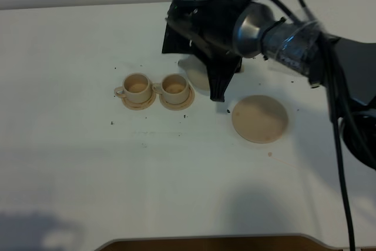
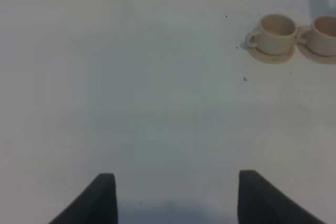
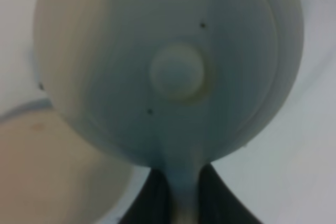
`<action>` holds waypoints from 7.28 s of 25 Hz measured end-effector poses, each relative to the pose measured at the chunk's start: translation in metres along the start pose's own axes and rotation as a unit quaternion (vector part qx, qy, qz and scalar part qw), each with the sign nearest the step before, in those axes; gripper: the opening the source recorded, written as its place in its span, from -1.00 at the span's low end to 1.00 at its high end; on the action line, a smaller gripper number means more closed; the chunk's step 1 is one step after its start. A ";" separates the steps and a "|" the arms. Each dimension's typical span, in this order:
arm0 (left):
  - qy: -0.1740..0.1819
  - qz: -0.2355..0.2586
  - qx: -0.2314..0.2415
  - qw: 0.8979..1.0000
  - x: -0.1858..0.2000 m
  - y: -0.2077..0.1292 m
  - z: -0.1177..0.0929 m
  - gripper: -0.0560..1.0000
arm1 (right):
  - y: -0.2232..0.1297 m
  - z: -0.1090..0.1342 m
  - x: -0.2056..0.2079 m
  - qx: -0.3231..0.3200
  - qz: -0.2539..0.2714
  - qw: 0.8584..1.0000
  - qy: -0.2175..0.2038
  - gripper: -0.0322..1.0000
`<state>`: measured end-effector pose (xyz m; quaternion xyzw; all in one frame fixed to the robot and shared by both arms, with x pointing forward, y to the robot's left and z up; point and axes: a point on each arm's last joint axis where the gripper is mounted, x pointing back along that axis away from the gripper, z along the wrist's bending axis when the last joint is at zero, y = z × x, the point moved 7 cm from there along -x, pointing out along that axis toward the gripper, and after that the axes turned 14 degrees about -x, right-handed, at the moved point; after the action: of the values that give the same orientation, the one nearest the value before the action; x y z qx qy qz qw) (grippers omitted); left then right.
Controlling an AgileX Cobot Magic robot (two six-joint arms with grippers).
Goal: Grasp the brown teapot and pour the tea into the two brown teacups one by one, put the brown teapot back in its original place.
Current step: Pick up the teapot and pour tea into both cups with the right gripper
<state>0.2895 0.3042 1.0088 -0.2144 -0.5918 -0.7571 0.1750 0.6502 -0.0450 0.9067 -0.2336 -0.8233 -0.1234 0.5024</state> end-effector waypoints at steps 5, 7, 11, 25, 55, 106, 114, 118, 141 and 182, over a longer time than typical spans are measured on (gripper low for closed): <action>0.000 0.000 0.000 1.000 0.000 0.000 0.000 0.07 | 0.002 0.005 -0.001 0.020 0.005 1.000 -0.012 -0.71; 0.000 0.000 0.000 1.000 0.000 0.000 0.000 0.07 | 0.001 0.009 -0.003 0.025 0.009 1.000 -0.012 -0.71; 0.000 0.000 0.000 1.000 0.000 0.000 0.000 0.07 | 0.001 0.009 -0.003 0.031 0.011 0.999 -0.018 -0.71; 0.000 0.000 0.000 1.000 0.000 0.000 0.000 0.07 | -0.008 0.009 -0.012 0.080 0.042 0.994 -0.067 -0.71; 0.000 0.000 0.000 1.000 0.000 0.000 0.000 0.07 | 0.002 -0.001 -0.008 0.118 0.042 0.984 -0.126 -0.71; 0.000 0.000 0.000 1.000 0.000 0.000 0.000 0.06 | 0.023 -0.011 0.006 0.258 0.026 0.944 -0.204 -0.71; 0.000 0.000 0.000 1.000 0.000 0.000 0.000 0.06 | 0.025 -0.012 0.007 0.290 0.028 0.933 -0.209 -0.71; 0.000 0.000 0.000 1.000 0.000 0.000 0.000 0.06 | 0.028 -0.013 0.008 0.307 0.024 0.926 -0.216 -0.71; 0.000 0.000 0.000 1.000 0.000 0.000 0.000 0.06 | 0.033 -0.020 0.011 0.351 0.029 0.904 -0.241 -0.71; 0.000 0.000 0.000 1.000 0.000 0.000 0.000 0.06 | 0.042 -0.025 0.015 0.421 0.029 0.867 -0.267 -0.71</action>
<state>0.2895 0.3042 1.0088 -0.2144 -0.5918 -0.7571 0.1750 0.6848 -0.0159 0.9307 -0.0482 -0.8926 0.3164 0.3176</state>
